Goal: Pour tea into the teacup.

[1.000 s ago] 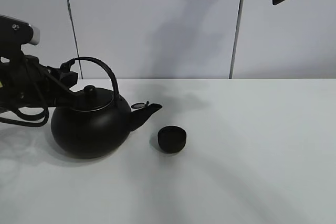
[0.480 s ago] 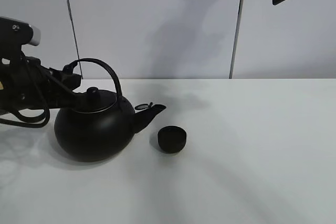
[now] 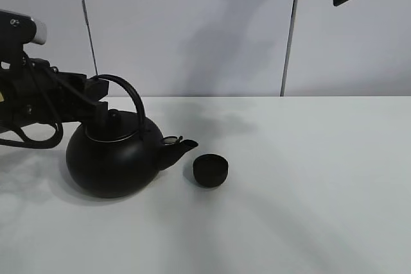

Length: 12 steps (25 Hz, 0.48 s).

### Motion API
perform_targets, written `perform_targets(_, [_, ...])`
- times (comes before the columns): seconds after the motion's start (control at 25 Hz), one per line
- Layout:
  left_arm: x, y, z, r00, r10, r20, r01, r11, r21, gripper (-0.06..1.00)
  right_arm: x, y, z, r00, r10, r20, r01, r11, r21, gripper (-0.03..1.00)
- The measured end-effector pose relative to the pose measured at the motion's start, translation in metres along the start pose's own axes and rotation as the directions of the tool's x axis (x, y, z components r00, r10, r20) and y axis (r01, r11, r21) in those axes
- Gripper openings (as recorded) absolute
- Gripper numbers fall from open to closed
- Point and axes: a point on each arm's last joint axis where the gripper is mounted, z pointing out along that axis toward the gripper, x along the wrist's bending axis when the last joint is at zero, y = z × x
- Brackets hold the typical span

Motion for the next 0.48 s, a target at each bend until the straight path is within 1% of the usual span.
perform_targets(0.12, [0.0003, 0.0007, -0.0001, 1.0, -0.003, -0.003, 0.003, 1.0, -0.005, 0.35, 0.0, 0.0, 0.0, 1.0, 0.0, 0.0, 0.0, 1.0, 0.0, 0.61])
perform_targets(0.28, [0.0001, 0.0006, -0.0001, 1.0, -0.029, -0.001, 0.029, 1.0, -0.005, 0.38, 0.0, 0.0, 0.0, 1.0, 0.0, 0.0, 0.0, 1.0, 0.0, 0.61])
perform_targets(0.4, [-0.0023, 0.0018, -0.0004, 0.998, -0.048, 0.027, 0.048, 0.999, -0.004, 0.42, 0.0, 0.0, 0.0, 1.0, 0.0, 0.0, 0.0, 1.0, 0.0, 0.61])
perform_targets(0.48, [-0.0042, 0.0021, -0.0011, 0.997, -0.054, 0.048, 0.054, 0.999, -0.001, 0.48, 0.0, 0.0, 0.0, 1.0, 0.0, 0.0, 0.0, 1.0, 0.0, 0.61])
